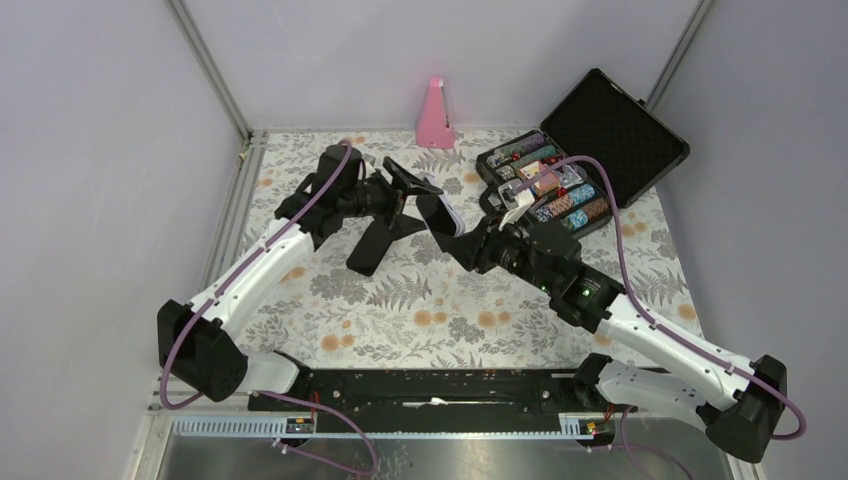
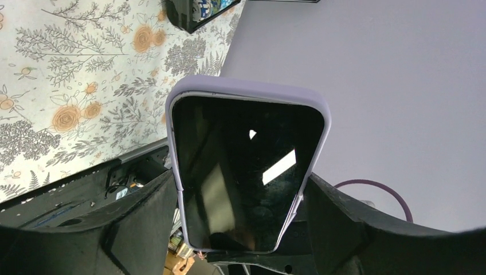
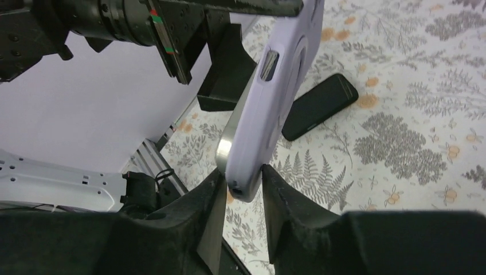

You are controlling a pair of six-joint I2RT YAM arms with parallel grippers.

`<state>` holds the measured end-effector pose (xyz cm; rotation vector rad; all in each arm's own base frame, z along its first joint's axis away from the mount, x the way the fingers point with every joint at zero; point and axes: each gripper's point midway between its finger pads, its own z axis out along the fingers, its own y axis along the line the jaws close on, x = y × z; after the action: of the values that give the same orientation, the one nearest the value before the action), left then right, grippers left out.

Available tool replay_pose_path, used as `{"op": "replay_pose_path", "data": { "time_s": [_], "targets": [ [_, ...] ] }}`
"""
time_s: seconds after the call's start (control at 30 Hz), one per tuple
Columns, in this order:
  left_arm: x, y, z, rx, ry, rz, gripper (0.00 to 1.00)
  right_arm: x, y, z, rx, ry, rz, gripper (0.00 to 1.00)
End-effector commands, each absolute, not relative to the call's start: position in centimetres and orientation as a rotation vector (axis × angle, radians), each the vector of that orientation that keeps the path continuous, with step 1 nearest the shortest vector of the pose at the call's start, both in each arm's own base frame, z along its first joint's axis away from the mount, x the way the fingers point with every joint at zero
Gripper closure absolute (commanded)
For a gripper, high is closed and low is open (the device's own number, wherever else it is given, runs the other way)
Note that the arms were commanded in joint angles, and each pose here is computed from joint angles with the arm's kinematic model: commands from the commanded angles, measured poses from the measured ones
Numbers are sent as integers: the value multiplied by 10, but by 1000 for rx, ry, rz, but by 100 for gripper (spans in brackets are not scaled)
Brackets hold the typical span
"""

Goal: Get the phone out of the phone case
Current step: Remove the phone case from the phone.

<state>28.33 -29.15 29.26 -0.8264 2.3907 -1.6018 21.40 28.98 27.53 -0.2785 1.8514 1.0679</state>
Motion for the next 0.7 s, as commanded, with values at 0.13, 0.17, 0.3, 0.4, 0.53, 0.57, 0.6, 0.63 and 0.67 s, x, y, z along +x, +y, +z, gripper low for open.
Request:
{"op": "replay_pose_path", "data": {
  "time_s": [0.13, 0.17, 0.3, 0.4, 0.53, 0.57, 0.6, 0.63, 0.67],
  "targets": [
    [273, -289, 336, -794, 2358, -1655, 100, 202, 300, 303, -475, 1658, 1111, 68],
    [273, -290, 337, -796, 2356, -1657, 100, 199, 301, 300, -509, 1667, 1112, 55],
    [274, -290, 340, -797, 2350, -1659, 100, 202, 298, 287, -520, 1715, 1060, 38],
    [275, -290, 339, -802, 2351, -1656, 100, 207, 298, 285, -495, 1707, 1053, 50],
    [275, -290, 336, -813, 2355, -1650, 100, 209, 300, 283, -460, 1697, 1070, 61],
    [275, -289, 336, -816, 2352, -1651, 100, 209, 301, 281, -466, 1705, 1068, 57],
    [276, -289, 336, -819, 2351, -1650, 100, 209, 301, 278, -473, 1714, 1063, 51],
    [276, -289, 337, -817, 2349, -1651, 100, 210, 301, 276, -475, 1721, 1053, 45],
    [276, -289, 338, -817, 2348, -1652, 100, 212, 301, 274, -479, 1723, 1043, 42]
  ]
}}
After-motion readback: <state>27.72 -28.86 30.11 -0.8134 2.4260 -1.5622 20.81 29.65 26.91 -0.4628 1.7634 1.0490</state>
